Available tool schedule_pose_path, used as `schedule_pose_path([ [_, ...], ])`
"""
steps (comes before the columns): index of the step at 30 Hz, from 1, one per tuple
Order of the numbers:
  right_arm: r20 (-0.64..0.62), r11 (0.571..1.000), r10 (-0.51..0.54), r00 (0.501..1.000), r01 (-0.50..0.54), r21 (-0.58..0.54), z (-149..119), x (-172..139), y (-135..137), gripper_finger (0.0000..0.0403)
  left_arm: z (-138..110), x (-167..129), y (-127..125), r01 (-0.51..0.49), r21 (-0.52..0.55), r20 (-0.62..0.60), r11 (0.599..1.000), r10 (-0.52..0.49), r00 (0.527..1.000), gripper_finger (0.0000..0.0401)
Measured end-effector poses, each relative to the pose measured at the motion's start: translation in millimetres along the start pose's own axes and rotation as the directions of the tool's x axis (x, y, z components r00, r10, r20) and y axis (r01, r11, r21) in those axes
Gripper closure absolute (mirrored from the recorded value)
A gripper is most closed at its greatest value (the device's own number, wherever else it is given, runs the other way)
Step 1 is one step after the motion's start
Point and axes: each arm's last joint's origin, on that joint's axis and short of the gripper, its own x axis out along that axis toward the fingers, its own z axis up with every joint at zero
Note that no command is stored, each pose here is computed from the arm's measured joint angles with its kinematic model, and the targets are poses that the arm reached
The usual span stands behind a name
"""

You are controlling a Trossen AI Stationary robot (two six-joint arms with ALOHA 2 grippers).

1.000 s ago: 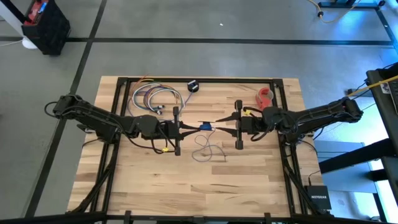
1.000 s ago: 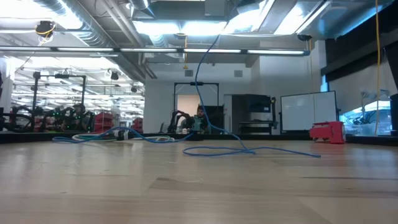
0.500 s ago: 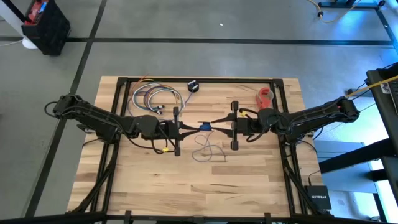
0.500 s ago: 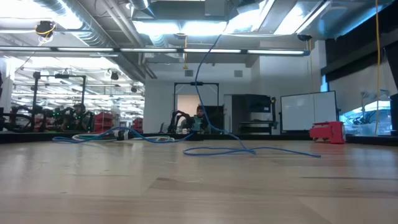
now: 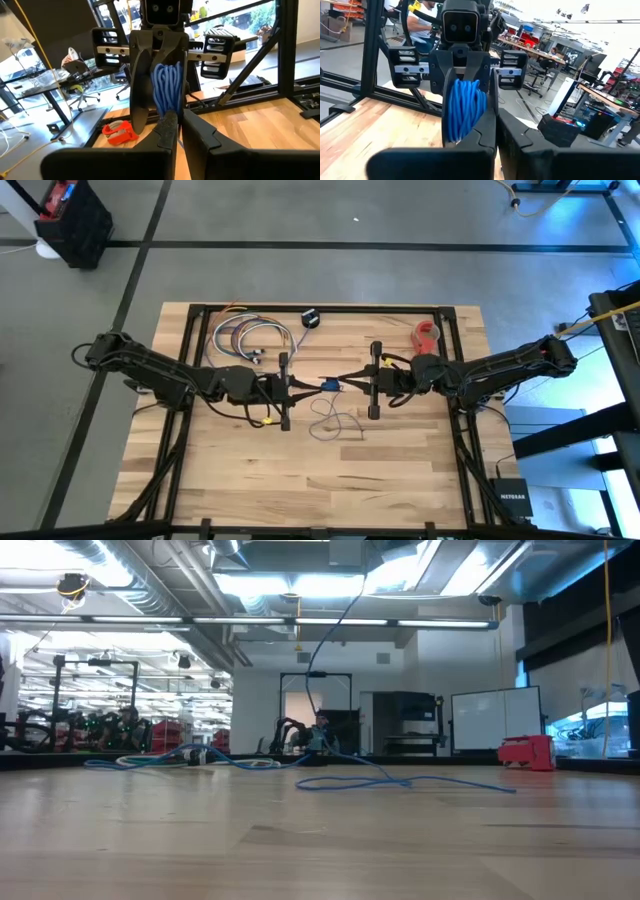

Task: Coil cords
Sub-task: Coil the blue wire onto the black spool

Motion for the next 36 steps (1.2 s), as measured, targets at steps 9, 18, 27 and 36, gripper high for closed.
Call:
schedule_pose_path([
  [9,-0.008,0.999,-0.046,0.999,0.046,-0.003,1,-1,-1,0.0398,-5,-1,-1,0.007,0.021,-0.066,1.0,-0.006,0.998,0.0304],
  [18,-0.021,0.961,-0.275,0.961,0.274,-0.048,17,-16,2,0.04,-16,1,6,-0.09,0.001,-0.168,0.996,0.089,0.982,0.0263],
  [27,-0.051,0.902,-0.418,0.907,0.408,-0.138,23,-22,10,0.04,-42,58,-1,-0.139,-0.058,-0.246,0.989,0.121,0.962,0.0262],
  [36,-0.064,0.892,-0.437,0.897,0.422,-0.163,23,-22,11,0.04,-35,79,-19,0.023,-0.125,-0.439,0.992,-0.076,0.895,0.0262],
])
